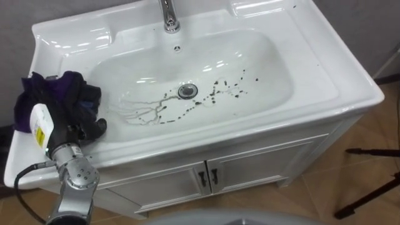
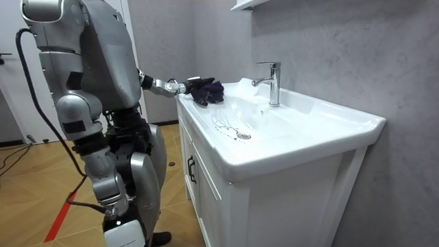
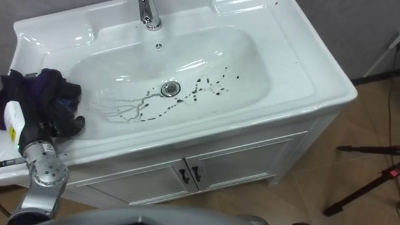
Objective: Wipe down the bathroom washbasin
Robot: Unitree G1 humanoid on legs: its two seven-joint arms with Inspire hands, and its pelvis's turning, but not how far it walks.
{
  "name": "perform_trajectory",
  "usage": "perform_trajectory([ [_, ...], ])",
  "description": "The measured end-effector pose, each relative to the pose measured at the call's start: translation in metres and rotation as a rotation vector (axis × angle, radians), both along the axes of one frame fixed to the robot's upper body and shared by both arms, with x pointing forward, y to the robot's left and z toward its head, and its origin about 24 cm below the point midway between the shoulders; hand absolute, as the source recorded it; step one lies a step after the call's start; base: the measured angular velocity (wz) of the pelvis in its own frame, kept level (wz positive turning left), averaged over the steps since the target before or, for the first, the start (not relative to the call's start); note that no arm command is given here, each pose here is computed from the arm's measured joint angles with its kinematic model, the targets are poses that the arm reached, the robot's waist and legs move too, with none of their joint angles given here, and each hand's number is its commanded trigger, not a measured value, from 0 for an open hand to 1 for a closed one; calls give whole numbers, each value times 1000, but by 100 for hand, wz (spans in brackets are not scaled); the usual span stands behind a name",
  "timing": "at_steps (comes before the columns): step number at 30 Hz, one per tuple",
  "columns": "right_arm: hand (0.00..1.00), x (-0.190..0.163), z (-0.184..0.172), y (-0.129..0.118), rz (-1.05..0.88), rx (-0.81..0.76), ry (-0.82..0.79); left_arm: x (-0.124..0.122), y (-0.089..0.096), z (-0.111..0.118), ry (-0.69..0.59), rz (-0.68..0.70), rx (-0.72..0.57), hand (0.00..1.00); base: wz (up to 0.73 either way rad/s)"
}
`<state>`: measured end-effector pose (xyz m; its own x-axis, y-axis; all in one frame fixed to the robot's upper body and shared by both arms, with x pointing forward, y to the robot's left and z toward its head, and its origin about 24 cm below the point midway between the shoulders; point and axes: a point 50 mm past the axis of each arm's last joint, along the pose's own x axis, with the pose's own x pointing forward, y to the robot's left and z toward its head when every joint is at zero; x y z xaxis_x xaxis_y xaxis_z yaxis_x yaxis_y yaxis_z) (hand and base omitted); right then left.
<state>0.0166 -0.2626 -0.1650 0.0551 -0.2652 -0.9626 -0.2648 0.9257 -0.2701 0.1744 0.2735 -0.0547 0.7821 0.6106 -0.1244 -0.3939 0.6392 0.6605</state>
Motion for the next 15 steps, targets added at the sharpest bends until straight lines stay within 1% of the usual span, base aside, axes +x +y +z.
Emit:
perform_trajectory([
  [9, 0, -5, -1, 2, -17, 2, 43, -2, 5, -5, 57, 9, 0, 0, 0],
  [10, 0, -6, -1, 2, -16, 2, 47, -3, 5, -7, 68, 11, -2, 17, 0],
  [11, 0, -6, -1, 2, -17, 2, 48, -3, 5, -7, 72, 10, -4, 59, 0],
  [13, 0, -7, -1, 2, -20, -1, 57, -3, 6, -7, 81, 0, -15, 100, 0],
  [15, 0, -6, -1, 2, -13, -4, 63, -2, 8, -7, 82, 0, -22, 100, 0],
])
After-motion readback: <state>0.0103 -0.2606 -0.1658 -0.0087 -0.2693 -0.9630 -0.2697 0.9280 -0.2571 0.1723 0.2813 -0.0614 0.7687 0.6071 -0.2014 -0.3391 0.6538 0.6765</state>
